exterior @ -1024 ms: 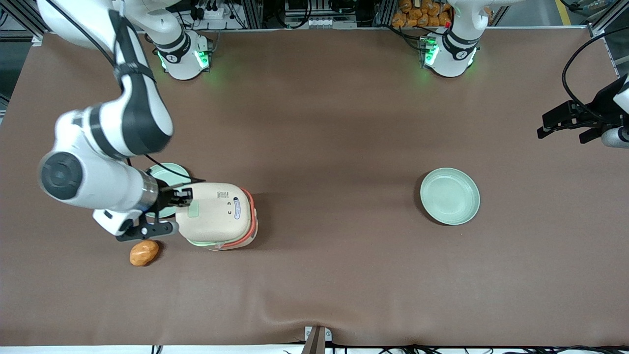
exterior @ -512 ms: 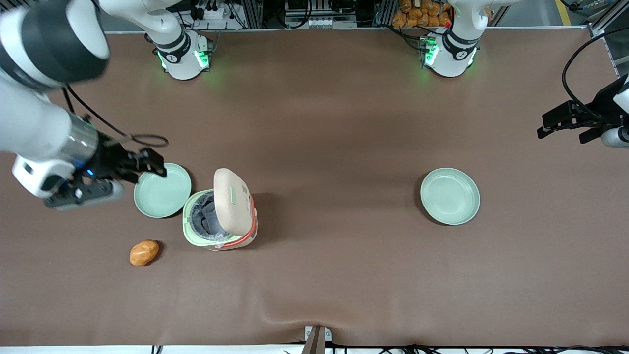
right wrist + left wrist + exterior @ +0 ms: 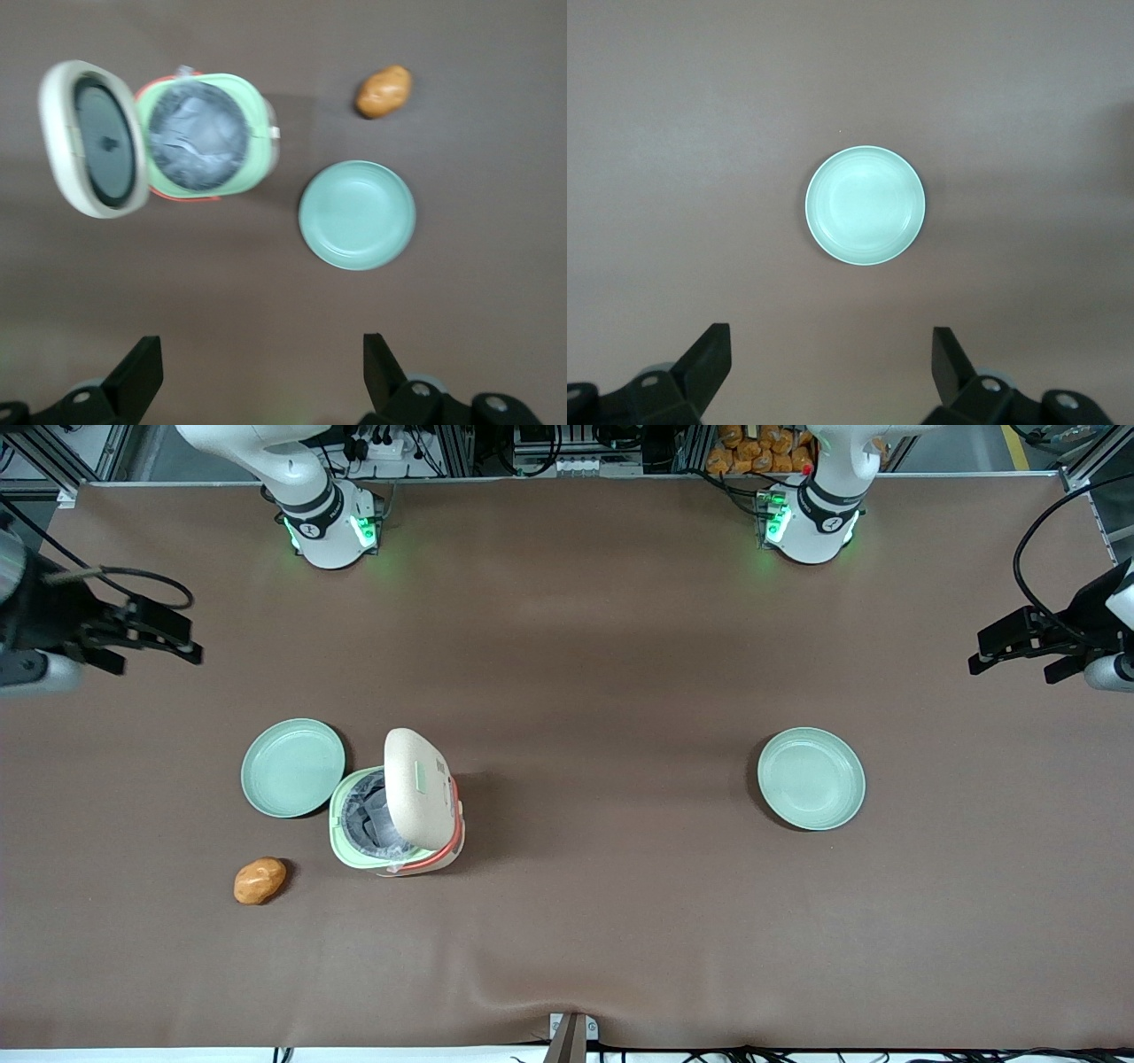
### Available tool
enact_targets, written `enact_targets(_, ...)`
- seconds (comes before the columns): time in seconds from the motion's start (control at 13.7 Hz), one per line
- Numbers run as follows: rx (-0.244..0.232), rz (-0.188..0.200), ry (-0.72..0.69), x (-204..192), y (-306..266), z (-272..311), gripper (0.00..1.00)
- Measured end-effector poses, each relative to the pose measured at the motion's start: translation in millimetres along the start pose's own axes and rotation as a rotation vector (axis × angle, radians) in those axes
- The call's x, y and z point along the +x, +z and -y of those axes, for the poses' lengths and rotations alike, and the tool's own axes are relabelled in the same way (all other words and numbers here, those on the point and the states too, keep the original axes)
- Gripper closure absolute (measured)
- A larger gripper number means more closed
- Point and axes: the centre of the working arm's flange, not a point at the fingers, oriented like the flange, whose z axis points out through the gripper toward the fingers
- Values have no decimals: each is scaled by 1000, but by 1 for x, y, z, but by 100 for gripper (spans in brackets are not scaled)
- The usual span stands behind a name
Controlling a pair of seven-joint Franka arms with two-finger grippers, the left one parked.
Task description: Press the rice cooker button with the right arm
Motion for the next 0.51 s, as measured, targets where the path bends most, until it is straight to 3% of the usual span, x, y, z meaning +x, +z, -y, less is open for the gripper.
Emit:
enact_targets(0.29, -36, 7, -12, -15, -4, -49, 0)
enact_targets(0.51, -92, 32, -13, -18, 2, -64, 0)
